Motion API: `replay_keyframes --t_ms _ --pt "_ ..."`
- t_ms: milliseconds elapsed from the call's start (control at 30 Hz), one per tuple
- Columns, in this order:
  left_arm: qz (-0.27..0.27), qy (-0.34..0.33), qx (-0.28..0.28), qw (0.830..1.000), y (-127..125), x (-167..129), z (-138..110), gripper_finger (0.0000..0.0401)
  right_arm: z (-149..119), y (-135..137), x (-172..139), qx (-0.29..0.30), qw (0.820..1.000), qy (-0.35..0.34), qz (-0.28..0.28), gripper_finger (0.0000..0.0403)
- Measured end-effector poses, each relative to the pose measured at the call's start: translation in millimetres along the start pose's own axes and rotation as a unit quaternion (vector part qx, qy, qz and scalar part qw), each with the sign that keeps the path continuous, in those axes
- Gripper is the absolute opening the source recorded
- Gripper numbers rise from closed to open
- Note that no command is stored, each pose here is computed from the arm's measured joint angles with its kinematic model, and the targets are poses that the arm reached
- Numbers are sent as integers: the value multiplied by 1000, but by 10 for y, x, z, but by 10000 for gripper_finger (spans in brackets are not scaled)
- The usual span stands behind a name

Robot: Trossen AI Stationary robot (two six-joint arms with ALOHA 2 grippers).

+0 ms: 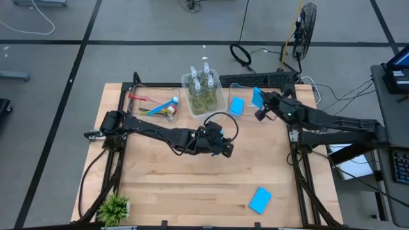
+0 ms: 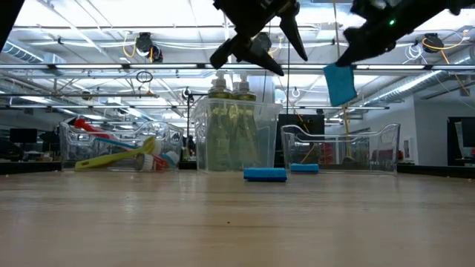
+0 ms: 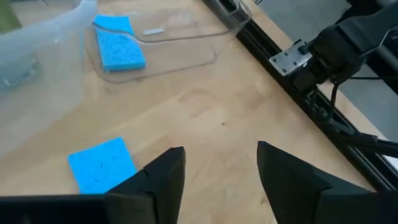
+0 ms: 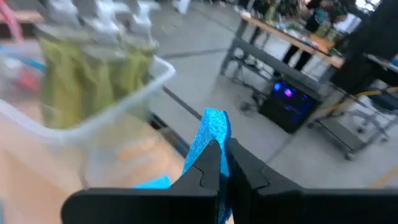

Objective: Pick & Place Kitchen Sink Supplies
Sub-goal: Put the blue sponge into the right transparent bin

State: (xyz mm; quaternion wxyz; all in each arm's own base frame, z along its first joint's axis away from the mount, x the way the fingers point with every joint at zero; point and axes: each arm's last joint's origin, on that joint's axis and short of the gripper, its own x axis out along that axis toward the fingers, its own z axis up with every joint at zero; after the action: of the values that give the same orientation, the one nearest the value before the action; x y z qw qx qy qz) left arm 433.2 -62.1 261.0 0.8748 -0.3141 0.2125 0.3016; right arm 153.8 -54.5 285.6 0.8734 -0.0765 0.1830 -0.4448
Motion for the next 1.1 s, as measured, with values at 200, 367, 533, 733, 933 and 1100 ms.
replay_keyframes --t_ms 200,367,533,733,933,1100 --pt "-5 4 -6 1000 -37 -38 -54 221 -112 29 329 10 998 60 23 0" --pt "-7 8 1 1000 -58 -63 -92 225 -193 -53 624 47 995 90 21 0" --pt "-5 11 30 999 -51 -63 -97 225 -278 -150 853 119 986 110 48 0" --pt "8 20 52 998 -22 -64 -115 225 -403 -198 999 160 974 150 55 0" --pt "13 23 59 998 -11 -64 -120 225 -516 -126 1110 164 967 185 54 0" --pt "16 26 76 997 -1 -62 -123 225 -665 -58 1176 160 962 215 53 0"
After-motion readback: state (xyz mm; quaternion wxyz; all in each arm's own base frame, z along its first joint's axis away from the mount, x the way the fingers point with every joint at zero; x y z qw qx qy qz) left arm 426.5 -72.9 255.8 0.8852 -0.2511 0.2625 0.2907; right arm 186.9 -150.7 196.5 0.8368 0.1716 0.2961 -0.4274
